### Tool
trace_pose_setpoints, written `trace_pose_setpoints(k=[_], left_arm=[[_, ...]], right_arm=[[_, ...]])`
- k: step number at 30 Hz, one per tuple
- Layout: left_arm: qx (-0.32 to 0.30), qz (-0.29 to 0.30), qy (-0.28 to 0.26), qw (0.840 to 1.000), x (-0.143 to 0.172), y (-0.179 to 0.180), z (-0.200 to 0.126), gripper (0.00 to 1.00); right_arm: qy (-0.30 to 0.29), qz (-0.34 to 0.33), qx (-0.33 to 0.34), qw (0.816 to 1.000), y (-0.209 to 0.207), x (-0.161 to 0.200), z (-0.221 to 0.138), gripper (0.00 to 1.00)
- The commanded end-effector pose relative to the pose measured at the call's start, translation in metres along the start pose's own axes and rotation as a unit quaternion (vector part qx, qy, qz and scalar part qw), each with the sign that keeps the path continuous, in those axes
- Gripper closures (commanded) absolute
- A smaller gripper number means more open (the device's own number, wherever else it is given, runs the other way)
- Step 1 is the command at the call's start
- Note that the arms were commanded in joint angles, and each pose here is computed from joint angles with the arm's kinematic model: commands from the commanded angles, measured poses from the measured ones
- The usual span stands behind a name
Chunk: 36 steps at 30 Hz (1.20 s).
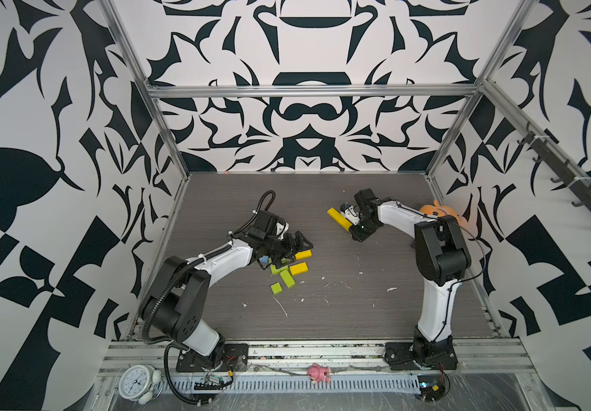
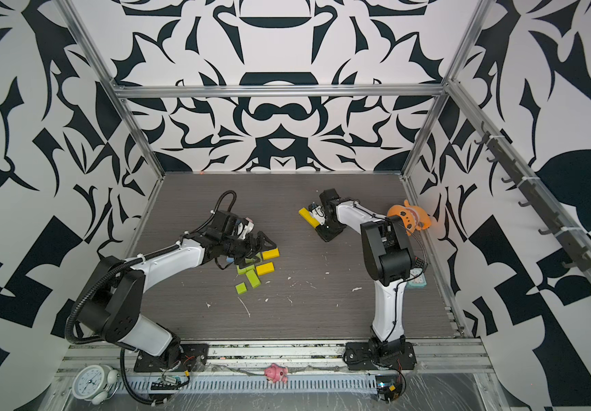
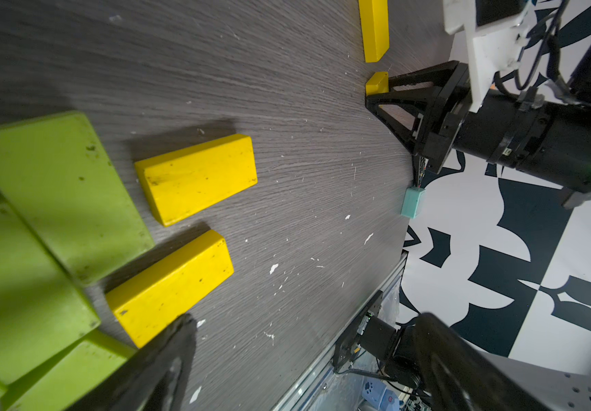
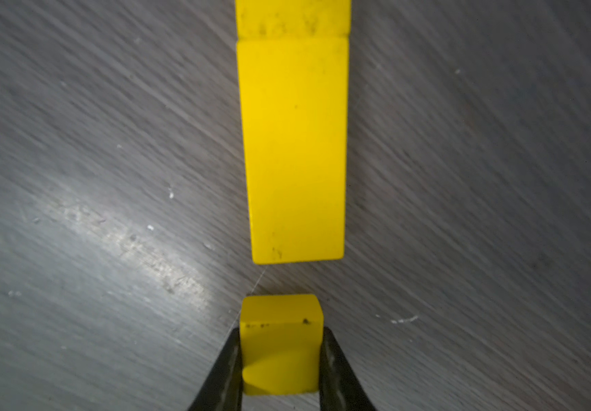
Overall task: Assemble the letter v with building blocks
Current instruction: Assemble the building block at the center of the board.
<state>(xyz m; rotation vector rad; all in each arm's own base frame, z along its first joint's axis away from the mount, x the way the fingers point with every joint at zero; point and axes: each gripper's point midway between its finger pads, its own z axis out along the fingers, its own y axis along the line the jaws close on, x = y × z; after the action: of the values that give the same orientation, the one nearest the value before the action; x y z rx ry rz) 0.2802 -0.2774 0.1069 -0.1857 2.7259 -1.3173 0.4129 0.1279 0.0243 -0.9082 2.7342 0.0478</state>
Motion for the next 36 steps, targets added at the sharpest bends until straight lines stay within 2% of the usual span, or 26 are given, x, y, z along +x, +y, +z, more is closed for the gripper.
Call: trace_pose_setpoints(k=[1,36], left_arm=[[0.002,0.004,0.000,1.000,-0.0020,-0.0037,0.0016,0.01],[-0.005,0.001,0.002,1.000,-0.0001,0.0006,0.0041,0.00]], right_arm=[[-0.012,-0.006,0.003,1.000,-0.0050,-0.0118,-0.0020,0.74],[-0.008,-0.007,-0.004,1.000,-0.0048,-0.0158,0.0043,0.71]])
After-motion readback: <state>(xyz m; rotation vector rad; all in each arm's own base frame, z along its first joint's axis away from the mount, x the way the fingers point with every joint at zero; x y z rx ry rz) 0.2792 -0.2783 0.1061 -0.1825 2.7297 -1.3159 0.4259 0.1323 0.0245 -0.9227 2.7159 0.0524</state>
